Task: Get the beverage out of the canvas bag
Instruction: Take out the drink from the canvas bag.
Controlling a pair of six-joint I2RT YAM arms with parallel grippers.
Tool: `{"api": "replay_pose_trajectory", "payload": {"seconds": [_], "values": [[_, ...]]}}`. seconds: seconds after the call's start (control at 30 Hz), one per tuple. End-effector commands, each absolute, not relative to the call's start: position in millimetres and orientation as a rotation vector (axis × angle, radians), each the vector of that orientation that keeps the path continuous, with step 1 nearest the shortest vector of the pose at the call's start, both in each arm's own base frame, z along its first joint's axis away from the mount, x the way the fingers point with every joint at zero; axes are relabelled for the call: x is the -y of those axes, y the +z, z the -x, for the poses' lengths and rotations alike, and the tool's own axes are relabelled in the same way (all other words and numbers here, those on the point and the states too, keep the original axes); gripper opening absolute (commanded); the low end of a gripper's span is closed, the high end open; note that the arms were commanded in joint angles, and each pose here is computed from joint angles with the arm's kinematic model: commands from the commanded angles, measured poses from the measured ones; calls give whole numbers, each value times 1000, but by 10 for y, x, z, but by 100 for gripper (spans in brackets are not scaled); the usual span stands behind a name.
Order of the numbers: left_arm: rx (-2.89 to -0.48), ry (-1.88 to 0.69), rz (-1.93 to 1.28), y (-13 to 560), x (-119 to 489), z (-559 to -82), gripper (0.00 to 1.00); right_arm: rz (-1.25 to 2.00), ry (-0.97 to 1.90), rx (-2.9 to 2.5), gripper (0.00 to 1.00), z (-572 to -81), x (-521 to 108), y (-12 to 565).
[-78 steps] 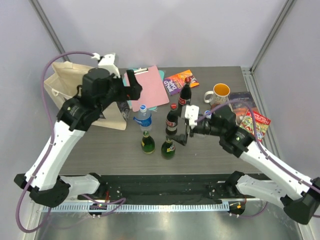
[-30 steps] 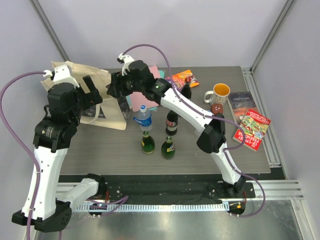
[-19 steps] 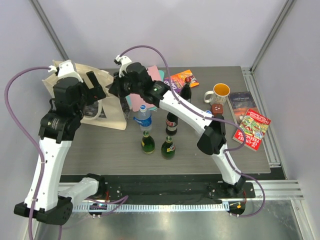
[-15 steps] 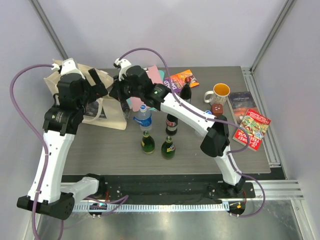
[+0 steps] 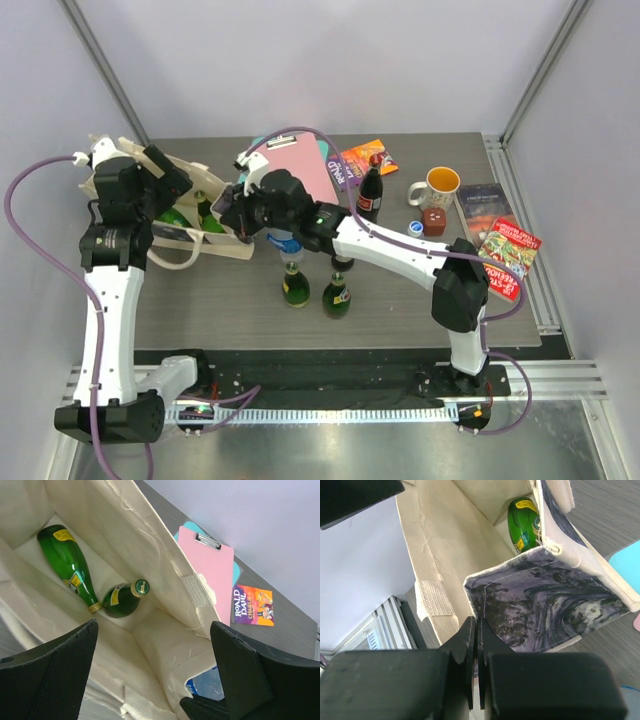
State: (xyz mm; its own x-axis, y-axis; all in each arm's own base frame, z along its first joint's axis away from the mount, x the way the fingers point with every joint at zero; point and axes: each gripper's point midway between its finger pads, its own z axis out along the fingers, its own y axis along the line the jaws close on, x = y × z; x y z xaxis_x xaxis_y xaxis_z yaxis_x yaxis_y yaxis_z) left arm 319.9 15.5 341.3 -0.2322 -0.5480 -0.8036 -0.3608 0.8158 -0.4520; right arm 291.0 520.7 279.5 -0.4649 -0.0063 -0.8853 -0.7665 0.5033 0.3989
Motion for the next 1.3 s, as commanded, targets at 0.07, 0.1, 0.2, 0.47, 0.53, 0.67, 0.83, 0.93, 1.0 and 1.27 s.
{"api": "replay_pose_trajectory", "payload": {"seconds": [0.07,0.1,0.2,0.47,0.53,0.67,0.83,0.93,1.0,1.27], "values": [[-1821,-268,686,3464,-111,-3312,92,602,1070,-1805,2,-2917,-5191,2938],[-1831,-261,689,3428,-121,-3301,91,599,1069,-1800,2,-2924,-5192,2952],[-1861,-235,696,3304,-161,-3252,91,604,1063,-1806,3,-2943,-5219,2890],[-1971,-199,635,2964,-151,-3224,89,621,1064,-1838,3,-2880,-5248,2704],[-1996,-195,619,2877,-146,-3236,88,629,1064,-1849,3,-2854,-5263,2644],[-2021,-174,586,2777,-171,-3297,88,643,1060,-1861,4,-2820,-5294,2559],[-2045,-133,553,2690,-231,-3418,85,640,1042,-1872,4,-2850,-5300,2486],[-2072,-114,533,2597,-258,-3515,84,632,1037,-1872,5,-2876,-5306,2487],[-2094,-113,516,2524,-257,-3596,83,623,1036,-1871,5,-2904,-5308,2498],[-2153,-177,416,2424,-147,-3901,77,594,1037,-1858,5,-3042,-5312,2565]]}}
